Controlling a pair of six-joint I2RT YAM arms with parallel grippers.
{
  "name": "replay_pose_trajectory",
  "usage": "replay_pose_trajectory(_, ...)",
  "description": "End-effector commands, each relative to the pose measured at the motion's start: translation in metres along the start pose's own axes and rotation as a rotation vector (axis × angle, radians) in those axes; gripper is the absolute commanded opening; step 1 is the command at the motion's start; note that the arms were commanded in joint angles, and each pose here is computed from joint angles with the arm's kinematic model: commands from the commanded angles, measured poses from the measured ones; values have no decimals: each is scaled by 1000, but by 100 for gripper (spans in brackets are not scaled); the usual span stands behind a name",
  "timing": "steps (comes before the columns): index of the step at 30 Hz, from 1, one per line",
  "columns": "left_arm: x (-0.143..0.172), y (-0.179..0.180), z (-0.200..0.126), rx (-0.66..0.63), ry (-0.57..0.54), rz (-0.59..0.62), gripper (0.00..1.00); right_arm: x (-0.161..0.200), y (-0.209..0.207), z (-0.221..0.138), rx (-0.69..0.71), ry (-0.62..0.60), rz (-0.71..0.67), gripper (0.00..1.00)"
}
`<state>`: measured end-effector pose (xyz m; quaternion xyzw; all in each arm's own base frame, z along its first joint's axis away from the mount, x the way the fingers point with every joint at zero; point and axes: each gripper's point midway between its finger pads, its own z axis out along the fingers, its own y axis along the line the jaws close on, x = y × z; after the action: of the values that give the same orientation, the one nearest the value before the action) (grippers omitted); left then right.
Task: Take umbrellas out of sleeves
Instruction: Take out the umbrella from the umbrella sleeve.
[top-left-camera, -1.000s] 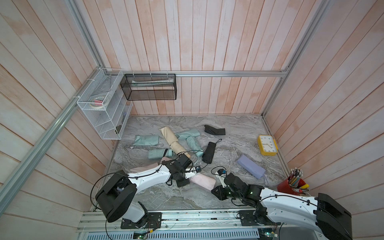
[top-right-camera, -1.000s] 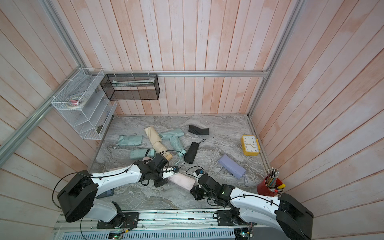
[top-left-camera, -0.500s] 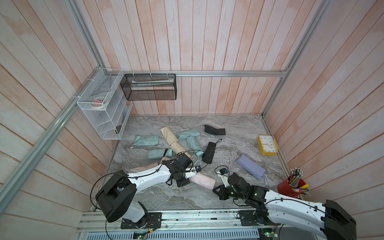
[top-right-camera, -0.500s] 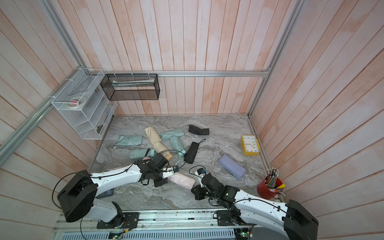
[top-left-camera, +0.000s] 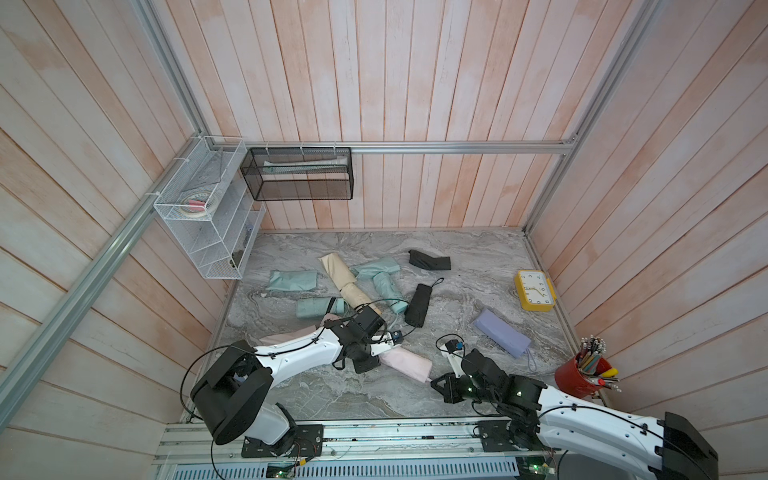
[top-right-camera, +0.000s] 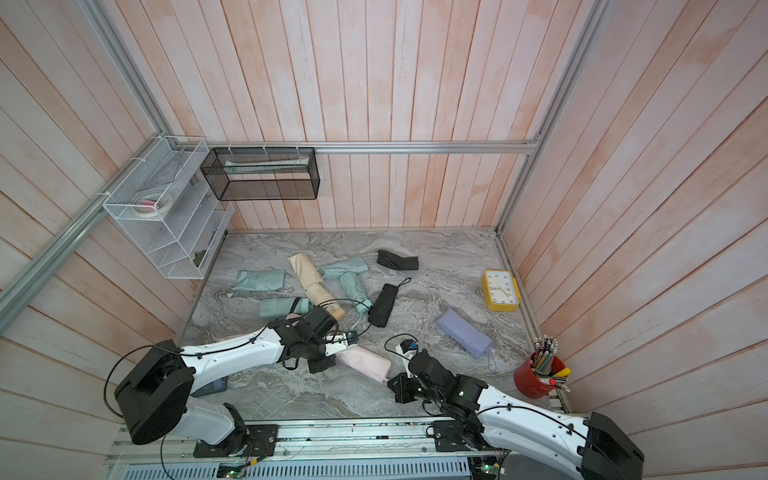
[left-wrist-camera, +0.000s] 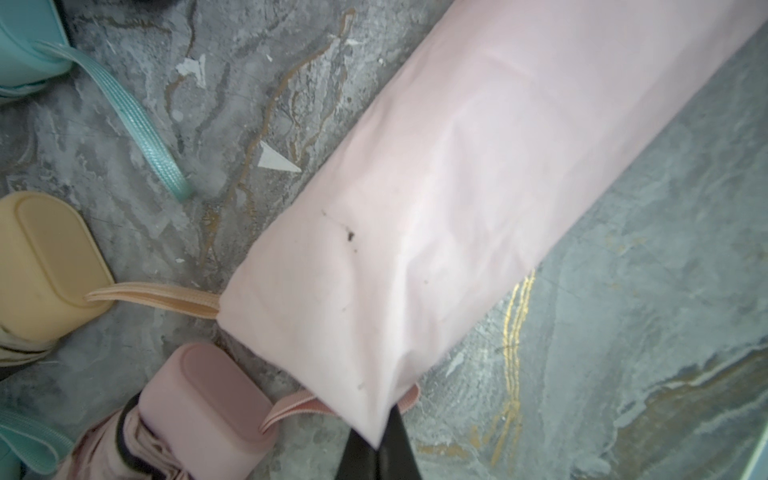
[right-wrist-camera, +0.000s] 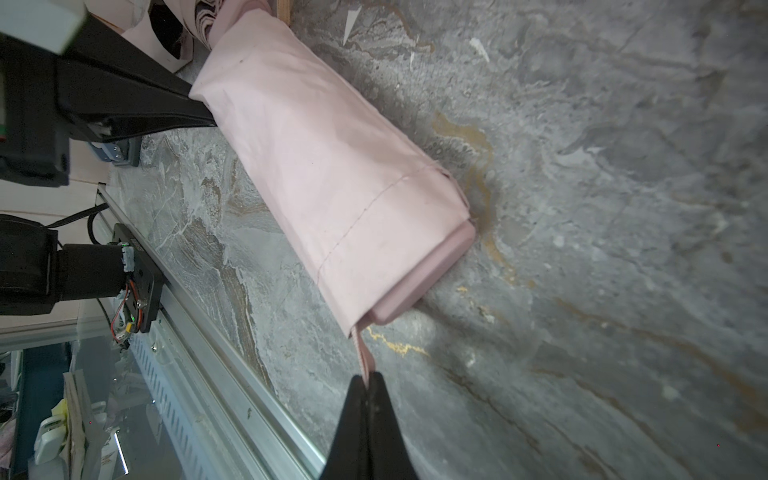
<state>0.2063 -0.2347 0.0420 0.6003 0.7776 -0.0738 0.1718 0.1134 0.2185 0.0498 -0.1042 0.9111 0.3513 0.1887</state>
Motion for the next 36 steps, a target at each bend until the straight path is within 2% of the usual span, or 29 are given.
replay_pose_trajectory(1, -7, 6, -6, -15, -13, -16, 0, 7, -15, 0, 54, 12, 25, 0)
replay_pose_trajectory(12, -4, 9, -8, -30, -5, -33, 0, 4, -30, -7, 146, -10, 25, 0)
replay_pose_trajectory(36, -8, 14, -16, -48, -23, -63, 0, 1, -43, -19, 206, -55, 51, 0)
